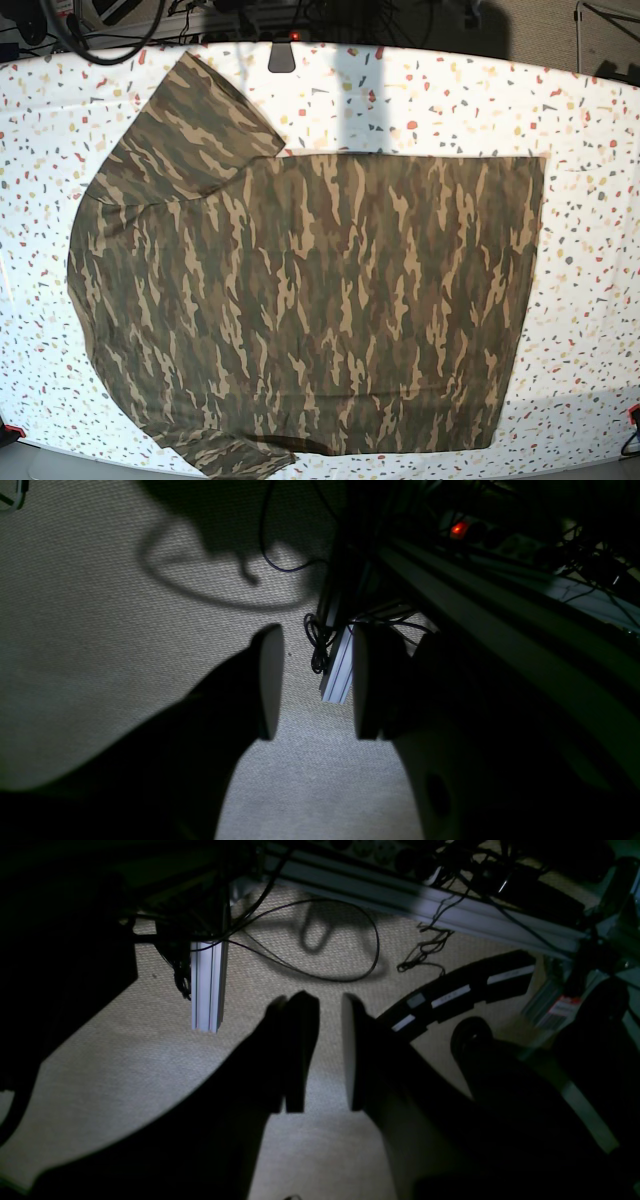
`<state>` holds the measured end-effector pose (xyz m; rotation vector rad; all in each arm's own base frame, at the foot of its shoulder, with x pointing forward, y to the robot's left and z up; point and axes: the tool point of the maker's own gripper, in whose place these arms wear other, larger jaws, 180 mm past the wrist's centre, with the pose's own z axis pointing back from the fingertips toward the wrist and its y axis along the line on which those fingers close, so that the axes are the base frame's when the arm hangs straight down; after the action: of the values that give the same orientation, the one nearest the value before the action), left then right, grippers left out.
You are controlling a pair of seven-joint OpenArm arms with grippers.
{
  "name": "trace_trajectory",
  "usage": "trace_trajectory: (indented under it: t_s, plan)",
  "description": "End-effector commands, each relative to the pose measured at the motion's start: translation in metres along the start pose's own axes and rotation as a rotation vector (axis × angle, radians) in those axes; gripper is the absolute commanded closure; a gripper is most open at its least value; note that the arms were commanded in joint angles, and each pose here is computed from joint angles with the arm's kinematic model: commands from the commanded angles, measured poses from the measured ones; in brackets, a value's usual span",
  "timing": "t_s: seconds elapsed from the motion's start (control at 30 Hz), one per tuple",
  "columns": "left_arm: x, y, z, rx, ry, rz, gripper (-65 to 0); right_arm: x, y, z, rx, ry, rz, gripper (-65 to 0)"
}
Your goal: Fold the T-shirt properly
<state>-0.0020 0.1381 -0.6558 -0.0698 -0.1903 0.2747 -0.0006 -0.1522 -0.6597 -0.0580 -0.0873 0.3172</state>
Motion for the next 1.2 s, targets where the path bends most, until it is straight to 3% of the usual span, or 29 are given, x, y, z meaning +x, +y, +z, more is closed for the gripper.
trace_trajectory:
  t_s: [0.0, 0.27, 0.57, 0.73, 0.9, 1.17]
  plan:
    - [-0.004, 0.001, 0.001, -0.001, 0.0, -0.004, -22.8, -0.006, -0.004, 0.001, -0.006, -0.001, 0.001, -13.7]
    - [-0.024, 0.004, 0.01, 0.0, 0.011, -0.076, -22.7, -0.029, -0.018, 0.012, 0.02, -0.07, 0.027, -13.7]
    - [-0.028, 0.029, 0.051, 0.042, -0.113, -0.126, -22.8, -0.043, -0.028, 0.048, 0.047, -0.178, 0.007, -13.7]
    - [-0.019, 0.026, 0.089, -0.026, -0.199, -0.18, -22.7, -0.047, -0.021, 0.084, 0.096, -0.246, 0.005, -13.7]
    - [0.002, 0.029, 0.132, -0.013, -0.279, -0.25, -22.7, -0.048, -0.011, 0.129, 0.17, -0.296, -0.001, -13.7]
    - [0.053, 0.017, 0.204, -0.003, -0.445, -0.356, -22.7, -0.039, -0.001, 0.201, 0.219, -0.351, 0.116, -13.7]
